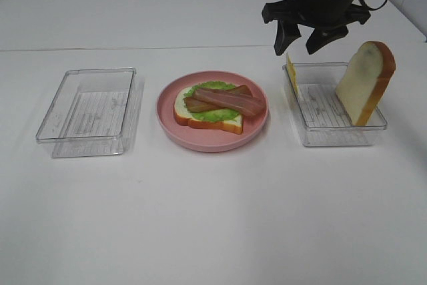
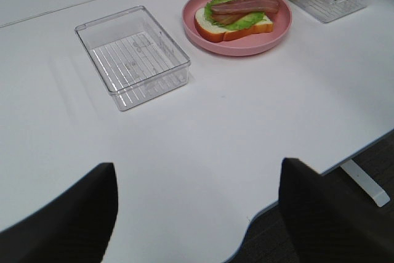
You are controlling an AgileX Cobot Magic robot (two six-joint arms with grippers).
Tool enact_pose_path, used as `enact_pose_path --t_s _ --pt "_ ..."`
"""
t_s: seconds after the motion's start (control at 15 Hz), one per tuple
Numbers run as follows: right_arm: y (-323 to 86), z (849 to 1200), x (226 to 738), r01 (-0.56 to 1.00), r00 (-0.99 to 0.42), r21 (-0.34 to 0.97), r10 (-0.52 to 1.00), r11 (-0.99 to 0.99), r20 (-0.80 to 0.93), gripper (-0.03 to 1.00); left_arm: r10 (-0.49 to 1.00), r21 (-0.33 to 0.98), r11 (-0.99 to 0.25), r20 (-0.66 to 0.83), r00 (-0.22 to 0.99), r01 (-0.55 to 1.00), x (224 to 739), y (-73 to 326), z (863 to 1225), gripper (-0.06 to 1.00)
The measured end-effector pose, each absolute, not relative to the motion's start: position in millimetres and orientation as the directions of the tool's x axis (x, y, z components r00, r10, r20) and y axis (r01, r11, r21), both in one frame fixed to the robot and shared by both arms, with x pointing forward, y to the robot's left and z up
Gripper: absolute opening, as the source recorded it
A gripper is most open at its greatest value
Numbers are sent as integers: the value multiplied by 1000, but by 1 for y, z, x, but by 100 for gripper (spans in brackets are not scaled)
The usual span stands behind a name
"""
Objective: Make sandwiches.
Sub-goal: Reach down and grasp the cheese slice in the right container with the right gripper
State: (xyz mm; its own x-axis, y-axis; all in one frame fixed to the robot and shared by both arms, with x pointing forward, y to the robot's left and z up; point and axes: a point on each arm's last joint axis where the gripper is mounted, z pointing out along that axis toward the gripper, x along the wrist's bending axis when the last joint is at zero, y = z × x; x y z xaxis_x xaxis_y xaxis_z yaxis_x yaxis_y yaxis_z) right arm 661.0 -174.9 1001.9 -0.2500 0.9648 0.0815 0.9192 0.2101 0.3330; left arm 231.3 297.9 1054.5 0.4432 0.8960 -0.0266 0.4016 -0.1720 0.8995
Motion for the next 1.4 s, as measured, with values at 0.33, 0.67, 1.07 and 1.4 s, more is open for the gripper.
enact_pose_path --t_s 0.33,0.67,1.07,1.4 --pt "-171 999 689 905 -246 368 968 213 43 58 896 900 -172 -27 443 402 231 298 1055 70" --pt "-170 966 711 933 -213 297 977 204 -4 57 896 900 -172 -27 443 402 231 298 1055 70" --pt "-171 943 712 950 -209 232 978 210 -27 45 896 900 -172 -27 443 402 231 298 1055 70" --pt "-174 940 710 959 -197 197 979 205 -55 9 896 900 -172 -27 443 402 231 298 1055 70"
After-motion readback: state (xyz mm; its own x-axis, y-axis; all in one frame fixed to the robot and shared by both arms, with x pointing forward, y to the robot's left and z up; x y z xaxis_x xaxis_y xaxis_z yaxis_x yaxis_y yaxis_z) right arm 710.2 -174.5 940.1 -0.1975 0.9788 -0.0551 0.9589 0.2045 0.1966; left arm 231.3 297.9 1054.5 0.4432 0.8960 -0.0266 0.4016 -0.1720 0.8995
